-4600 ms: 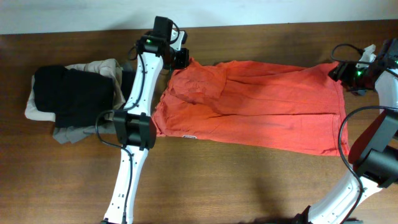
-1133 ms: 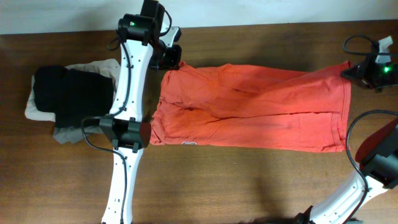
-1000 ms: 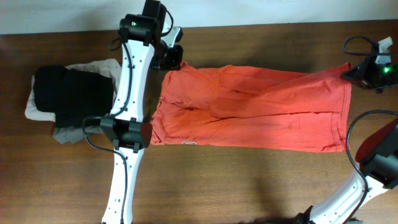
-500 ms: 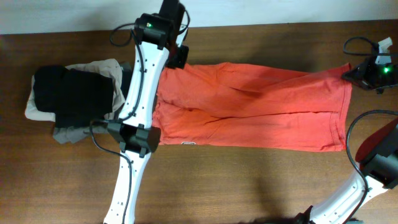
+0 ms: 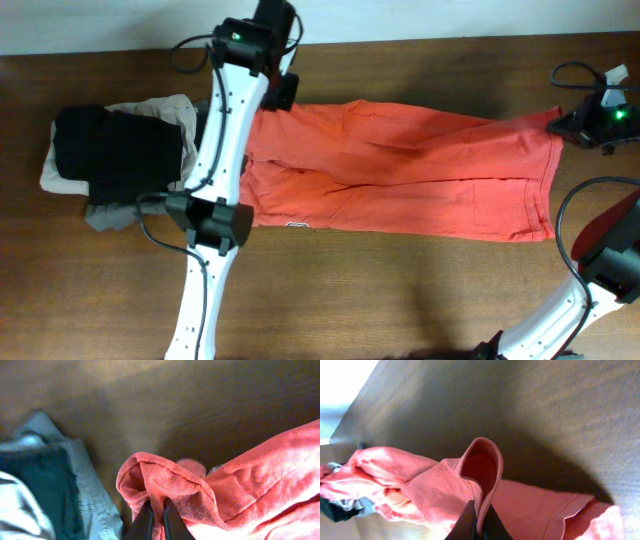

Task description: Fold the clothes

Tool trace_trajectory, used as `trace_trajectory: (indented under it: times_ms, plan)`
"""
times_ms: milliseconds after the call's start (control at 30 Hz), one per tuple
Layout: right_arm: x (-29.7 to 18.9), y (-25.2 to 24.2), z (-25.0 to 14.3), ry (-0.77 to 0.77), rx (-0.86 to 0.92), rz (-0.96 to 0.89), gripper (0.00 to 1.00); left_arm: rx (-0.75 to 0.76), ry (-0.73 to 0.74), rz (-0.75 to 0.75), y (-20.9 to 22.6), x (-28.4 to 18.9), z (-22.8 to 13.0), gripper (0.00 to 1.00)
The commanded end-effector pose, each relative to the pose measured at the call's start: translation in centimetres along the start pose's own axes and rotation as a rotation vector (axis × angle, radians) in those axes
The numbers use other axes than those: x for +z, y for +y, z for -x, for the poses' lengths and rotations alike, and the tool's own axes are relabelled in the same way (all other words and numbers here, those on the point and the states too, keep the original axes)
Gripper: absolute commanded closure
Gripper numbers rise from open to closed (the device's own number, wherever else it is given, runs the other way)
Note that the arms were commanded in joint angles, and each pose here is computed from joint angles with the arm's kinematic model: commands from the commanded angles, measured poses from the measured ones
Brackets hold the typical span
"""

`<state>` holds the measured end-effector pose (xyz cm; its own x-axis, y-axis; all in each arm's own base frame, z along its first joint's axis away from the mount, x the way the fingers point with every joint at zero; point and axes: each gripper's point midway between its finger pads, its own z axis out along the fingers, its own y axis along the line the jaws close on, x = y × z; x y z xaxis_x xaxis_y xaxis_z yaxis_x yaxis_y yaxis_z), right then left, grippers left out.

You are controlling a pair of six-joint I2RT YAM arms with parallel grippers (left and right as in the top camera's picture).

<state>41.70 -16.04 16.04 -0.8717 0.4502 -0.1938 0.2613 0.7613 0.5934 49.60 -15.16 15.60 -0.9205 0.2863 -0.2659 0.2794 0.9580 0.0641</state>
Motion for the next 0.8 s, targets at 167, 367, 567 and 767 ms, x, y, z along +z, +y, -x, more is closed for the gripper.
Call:
trace_trajectory:
  times_ms: [167, 367, 567, 767]
  plan:
    - [0.6, 1.1, -3.1, 0.131, 0.082, -0.101, 0.96, -0.007, 0.157, -0.245, -2.4, 2.6, -2.9, 0.93]
    - [0.5, -0.6, -4.7, 0.199, 0.127, -0.262, 0.96, -0.013, 0.245, -0.313, -3.7, 4.1, -4.6, 0.92]
    - [0.3, -1.6, -6.0, 0.253, 0.141, -0.327, 0.93, -0.02, 0.319, -0.314, -3.8, 5.0, -6.3, 0.92]
    - [0.9, -2.7, -7.3, 0.299, 0.176, -0.363, 0.92, -0.014, 0.328, -0.286, -2.9, 3.4, -7.2, 0.91]
